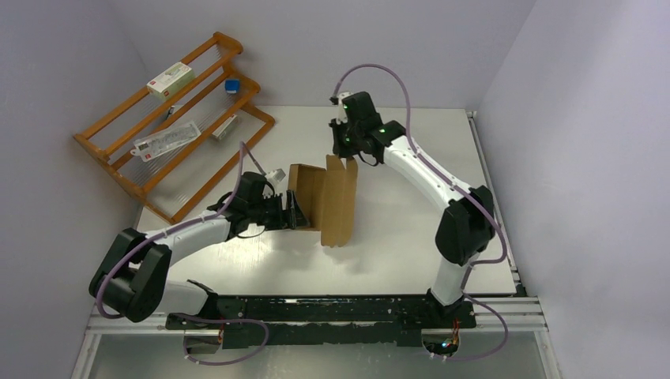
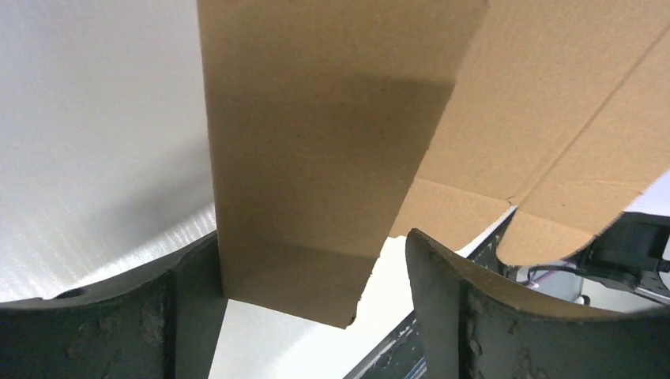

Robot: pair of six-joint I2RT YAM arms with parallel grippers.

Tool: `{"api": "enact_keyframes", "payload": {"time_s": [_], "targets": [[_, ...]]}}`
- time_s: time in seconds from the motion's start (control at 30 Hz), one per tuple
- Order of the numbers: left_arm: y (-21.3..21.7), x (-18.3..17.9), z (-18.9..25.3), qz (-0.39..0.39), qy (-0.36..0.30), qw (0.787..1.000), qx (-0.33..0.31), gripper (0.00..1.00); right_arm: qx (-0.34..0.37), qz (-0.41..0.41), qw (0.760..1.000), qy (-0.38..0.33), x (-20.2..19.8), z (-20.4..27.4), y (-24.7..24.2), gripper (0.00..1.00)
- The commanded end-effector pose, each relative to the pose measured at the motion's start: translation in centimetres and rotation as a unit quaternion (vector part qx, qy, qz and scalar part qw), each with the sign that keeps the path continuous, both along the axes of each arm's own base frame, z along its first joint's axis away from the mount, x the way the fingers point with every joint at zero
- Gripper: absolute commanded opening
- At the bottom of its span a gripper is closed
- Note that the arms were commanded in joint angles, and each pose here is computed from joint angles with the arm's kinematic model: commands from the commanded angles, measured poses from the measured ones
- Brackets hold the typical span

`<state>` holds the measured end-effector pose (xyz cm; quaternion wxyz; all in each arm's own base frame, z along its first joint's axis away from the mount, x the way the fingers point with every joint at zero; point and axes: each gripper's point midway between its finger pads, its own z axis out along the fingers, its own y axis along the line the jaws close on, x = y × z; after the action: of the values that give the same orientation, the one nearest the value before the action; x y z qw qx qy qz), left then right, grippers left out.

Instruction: Fold the paper box

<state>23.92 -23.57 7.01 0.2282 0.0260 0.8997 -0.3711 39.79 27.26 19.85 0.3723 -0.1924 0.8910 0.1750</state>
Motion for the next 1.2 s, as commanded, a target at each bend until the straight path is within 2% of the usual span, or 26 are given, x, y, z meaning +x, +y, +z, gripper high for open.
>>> {"api": "enact_keyframes", "payload": {"time_s": [0.0,0.1,0.23,0.37,0.57,0.7,0.87,1.0,1.17], "targets": [[1.4,1.4,0.4,0.043,-0.029,0.998,0.025,0.83,-0.045,0.019,0.999,0.005,0.0,-0.4,1.4,0.06],[3.3,1.3,-0.7,0.079,-0.026,0.994,0.065,0.84,-0.042,0.024,0.999,0.001,0.2,-0.5,2.3,0.10],[4.9,0.7,-1.2,0.108,-0.025,0.990,0.090,0.85,-0.071,0.024,0.997,0.001,0.5,-1.4,3.3,0.13],[6.6,0.1,-1.0,0.138,-0.036,0.984,0.106,0.86,-0.079,0.031,0.996,-0.020,0.4,-1.0,5.0,0.27],[8.5,-0.3,-0.9,0.166,-0.045,0.976,0.130,0.85,-0.027,0.062,0.997,-0.035,-0.5,1.0,7.7,0.46],[8.6,0.3,-0.3,0.170,-0.055,0.976,0.121,0.81,-0.012,0.030,0.998,-0.053,-0.6,2.3,5.5,0.54],[7.2,1.2,0.2,0.154,-0.056,0.982,0.097,0.73,0.008,0.002,0.998,-0.059,-1.6,2.6,1.9,0.58],[6.8,1.3,-0.3,0.147,-0.049,0.984,0.089,0.71,0.022,-0.031,0.998,-0.040,-2.8,0.4,-1.5,0.59],[6.4,0.9,-1.1,0.142,-0.034,0.986,0.074,0.64,0.090,-0.045,0.994,-0.042,-4.6,0.7,-2.6,0.59]]}}
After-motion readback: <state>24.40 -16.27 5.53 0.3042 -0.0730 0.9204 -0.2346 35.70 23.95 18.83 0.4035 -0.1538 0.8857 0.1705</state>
